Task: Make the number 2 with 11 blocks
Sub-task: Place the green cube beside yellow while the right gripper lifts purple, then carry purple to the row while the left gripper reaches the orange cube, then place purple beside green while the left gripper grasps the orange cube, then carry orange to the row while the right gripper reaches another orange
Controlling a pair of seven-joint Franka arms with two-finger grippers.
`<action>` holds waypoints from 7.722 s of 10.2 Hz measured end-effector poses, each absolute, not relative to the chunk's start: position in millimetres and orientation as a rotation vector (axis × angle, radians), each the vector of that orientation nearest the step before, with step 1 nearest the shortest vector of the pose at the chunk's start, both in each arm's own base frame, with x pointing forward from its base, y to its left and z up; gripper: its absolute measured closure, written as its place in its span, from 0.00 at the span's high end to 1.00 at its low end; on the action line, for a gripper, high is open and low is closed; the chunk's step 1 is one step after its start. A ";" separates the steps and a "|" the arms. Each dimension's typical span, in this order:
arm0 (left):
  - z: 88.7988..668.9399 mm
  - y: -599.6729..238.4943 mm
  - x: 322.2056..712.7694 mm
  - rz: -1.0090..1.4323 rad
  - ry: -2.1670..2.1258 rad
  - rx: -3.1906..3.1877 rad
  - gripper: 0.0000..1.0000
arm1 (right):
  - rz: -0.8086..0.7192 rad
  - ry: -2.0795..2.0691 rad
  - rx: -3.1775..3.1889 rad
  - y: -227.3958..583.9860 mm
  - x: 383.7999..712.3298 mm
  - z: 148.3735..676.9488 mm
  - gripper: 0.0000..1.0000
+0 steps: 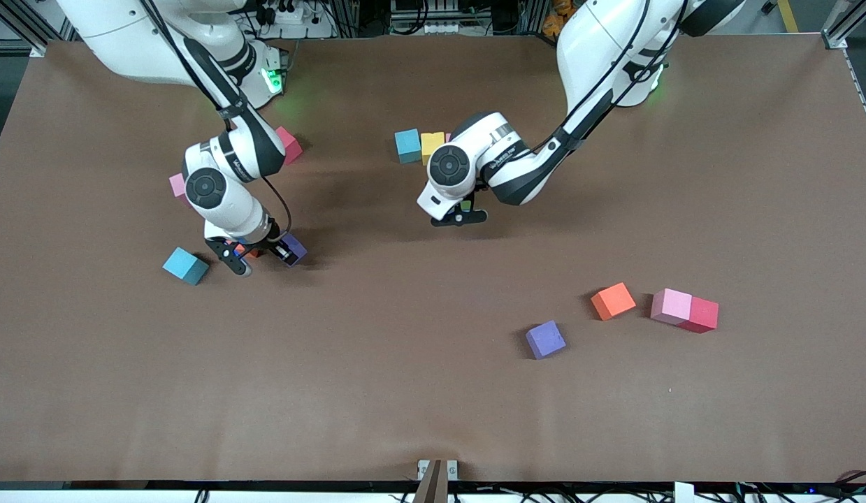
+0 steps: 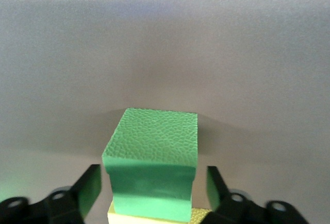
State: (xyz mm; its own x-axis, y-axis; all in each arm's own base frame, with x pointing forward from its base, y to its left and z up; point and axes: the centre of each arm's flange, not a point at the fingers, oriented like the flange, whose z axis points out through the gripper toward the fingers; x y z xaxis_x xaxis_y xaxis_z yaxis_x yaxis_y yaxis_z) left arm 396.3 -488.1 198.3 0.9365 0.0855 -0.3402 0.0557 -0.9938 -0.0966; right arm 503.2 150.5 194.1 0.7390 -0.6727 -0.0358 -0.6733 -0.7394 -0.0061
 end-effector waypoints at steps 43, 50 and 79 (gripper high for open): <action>245.6 -115.5 655.0 0.171 -0.484 -3.130 1.00 | 0.257 2.122 -2.282 480.6 377.7 200.8 0.56; 215.5 -114.7 652.1 0.225 -0.522 -3.126 1.00 | 0.261 2.120 -2.282 483.3 380.6 198.0 0.56; 310.0 -167.0 651.5 0.187 -0.314 -3.139 0.60 | 0.136 2.083 -2.449 489.3 385.3 210.7 1.00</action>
